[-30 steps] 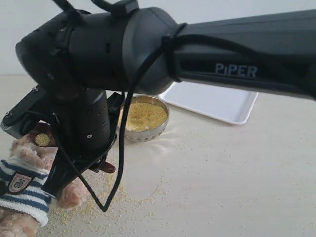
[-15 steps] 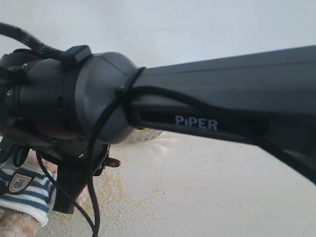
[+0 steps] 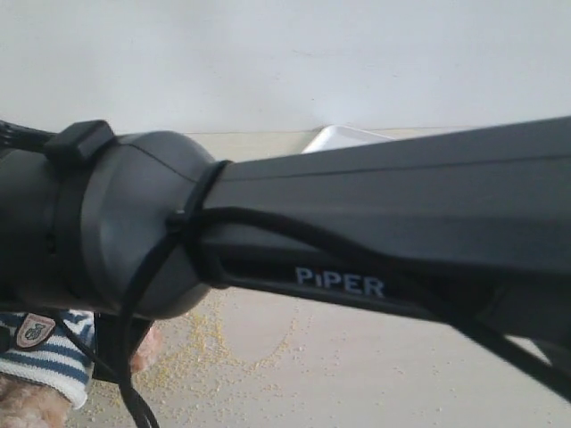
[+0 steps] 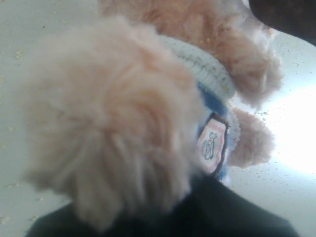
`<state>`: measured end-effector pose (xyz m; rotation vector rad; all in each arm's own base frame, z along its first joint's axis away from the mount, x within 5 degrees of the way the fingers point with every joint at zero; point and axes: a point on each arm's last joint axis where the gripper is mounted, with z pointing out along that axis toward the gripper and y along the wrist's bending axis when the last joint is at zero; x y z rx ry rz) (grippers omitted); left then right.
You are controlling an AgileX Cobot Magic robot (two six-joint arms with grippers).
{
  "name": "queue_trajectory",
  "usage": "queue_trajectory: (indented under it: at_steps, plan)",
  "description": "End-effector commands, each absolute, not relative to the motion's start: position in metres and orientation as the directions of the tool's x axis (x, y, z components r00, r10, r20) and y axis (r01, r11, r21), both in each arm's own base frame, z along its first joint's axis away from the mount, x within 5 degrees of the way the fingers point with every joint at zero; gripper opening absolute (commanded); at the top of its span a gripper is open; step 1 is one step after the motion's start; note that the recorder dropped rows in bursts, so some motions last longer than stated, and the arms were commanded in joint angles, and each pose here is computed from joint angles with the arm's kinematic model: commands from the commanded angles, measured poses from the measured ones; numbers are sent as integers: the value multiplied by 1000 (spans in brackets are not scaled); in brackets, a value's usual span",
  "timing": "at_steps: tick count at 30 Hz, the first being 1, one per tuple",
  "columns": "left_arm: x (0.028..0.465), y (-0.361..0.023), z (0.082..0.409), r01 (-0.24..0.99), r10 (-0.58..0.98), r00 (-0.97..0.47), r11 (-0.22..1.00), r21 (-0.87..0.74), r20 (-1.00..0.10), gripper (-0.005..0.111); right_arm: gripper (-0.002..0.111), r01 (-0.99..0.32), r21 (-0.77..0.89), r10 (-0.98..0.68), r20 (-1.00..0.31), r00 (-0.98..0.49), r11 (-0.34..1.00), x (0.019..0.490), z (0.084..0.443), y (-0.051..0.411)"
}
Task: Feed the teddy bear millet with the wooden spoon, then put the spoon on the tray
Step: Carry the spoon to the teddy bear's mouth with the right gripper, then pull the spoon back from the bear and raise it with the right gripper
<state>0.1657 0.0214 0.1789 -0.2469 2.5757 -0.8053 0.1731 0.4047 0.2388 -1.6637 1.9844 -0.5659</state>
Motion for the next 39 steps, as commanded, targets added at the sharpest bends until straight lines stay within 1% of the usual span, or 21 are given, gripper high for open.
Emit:
queue_trajectory:
  at_steps: [1, 5, 7, 10, 17, 20, 23, 28, 30, 34, 39]
  plan:
    - [165, 20, 179, -40, -297, -890, 806, -590, -345, 5, 3, -772, -617, -988, -67, -141, 152, 172, 232, 401]
    - [165, 20, 179, -40, -297, -890, 806, -590, -345, 5, 3, -776, -608, -985, -71, -160, 170, 170, 228, 400]
    - [165, 20, 179, -40, -297, -890, 806, -590, -345, 5, 3, -778, -596, -980, -92, -178, 198, 169, 232, 399]
    - [165, 20, 179, -40, -297, -890, 806, -590, -345, 5, 3, -783, -554, -959, -143, -243, 281, 173, 241, 393]
    - [165, 20, 179, -40, -297, -890, 806, -590, -345, 5, 3, -799, -375, -882, -235, -409, 470, 191, 268, 368]
    - [165, 20, 179, -40, -297, -890, 806, -590, -345, 5, 3, -788, -315, -846, -266, -462, 529, 199, 281, 357]
    - [165, 20, 179, -40, -297, -890, 806, -590, -345, 5, 3, -775, -289, -824, -275, -495, 562, 205, 287, 345]
    - [165, 20, 179, -40, -297, -890, 806, -590, -345, 5, 3, -758, -257, -799, -231, -555, 600, 206, 282, 319]
    - [165, 20, 179, -40, -297, -890, 806, -590, -345, 5, 3, -728, -241, -767, -207, -608, 642, 203, 277, 303]
    - [165, 20, 179, -40, -297, -890, 806, -590, -345, 5, 3, -670, -174, -689, -278, -669, 721, 197, 268, 273]
    - [165, 20, 179, -40, -297, -890, 806, -590, -345, 5, 3, -612, -95, -601, -354, -716, 785, 183, 260, 232]
